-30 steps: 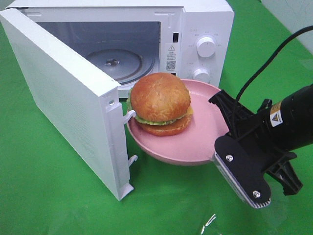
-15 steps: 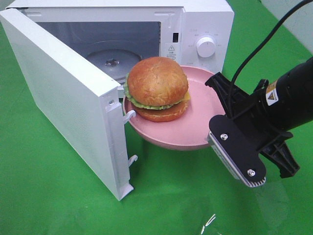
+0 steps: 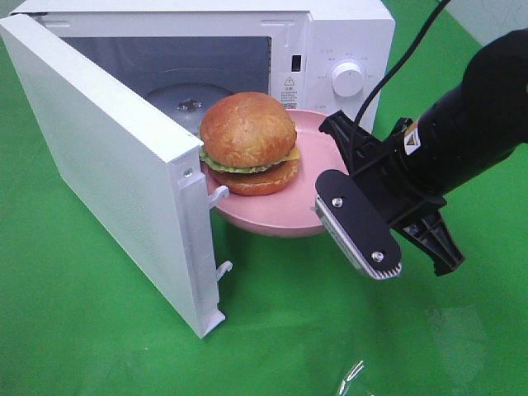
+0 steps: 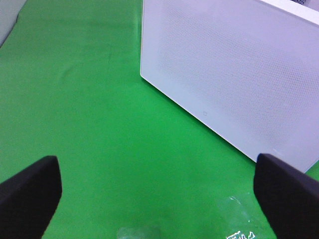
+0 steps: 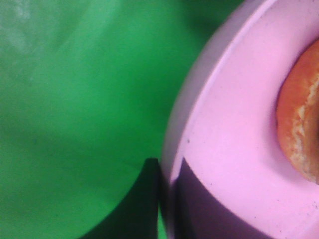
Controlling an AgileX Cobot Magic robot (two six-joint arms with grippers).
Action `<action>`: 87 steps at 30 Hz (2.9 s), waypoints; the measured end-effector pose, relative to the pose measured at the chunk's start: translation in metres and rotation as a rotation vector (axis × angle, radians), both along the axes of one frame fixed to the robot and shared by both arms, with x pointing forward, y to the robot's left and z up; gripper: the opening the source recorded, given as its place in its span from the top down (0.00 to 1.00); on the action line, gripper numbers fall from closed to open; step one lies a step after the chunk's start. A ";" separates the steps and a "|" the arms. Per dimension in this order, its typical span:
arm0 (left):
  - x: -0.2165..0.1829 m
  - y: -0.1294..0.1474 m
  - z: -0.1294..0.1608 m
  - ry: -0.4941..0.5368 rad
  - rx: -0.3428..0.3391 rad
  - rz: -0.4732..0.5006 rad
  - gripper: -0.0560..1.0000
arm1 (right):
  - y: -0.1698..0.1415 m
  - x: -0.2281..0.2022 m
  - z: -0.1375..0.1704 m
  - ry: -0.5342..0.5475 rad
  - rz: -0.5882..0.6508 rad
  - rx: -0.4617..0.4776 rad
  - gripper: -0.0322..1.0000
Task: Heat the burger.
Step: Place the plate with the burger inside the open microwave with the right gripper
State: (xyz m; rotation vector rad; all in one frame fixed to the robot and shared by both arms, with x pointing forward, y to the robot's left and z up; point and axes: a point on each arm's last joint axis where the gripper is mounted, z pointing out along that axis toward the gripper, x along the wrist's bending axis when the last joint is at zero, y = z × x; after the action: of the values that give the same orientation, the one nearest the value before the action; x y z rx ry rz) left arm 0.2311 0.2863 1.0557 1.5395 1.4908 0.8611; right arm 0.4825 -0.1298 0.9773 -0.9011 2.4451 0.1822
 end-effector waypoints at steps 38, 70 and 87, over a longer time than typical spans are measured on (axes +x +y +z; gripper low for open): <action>0.000 0.000 0.000 0.000 0.000 0.000 0.04 | 0.064 0.072 -0.013 0.052 0.039 0.048 0.94; 0.000 0.000 0.000 0.000 0.000 0.000 0.04 | 0.121 0.132 -0.023 0.002 -0.095 0.094 0.94; 0.000 0.000 0.000 0.000 0.000 0.000 0.04 | 0.140 0.162 -0.032 -0.012 -0.217 0.154 0.94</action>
State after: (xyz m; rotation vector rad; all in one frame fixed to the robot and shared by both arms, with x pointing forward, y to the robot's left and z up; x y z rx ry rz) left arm 0.2311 0.2863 1.0557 1.5395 1.4908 0.8611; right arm 0.6448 0.0105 0.9457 -0.5645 2.4578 0.2812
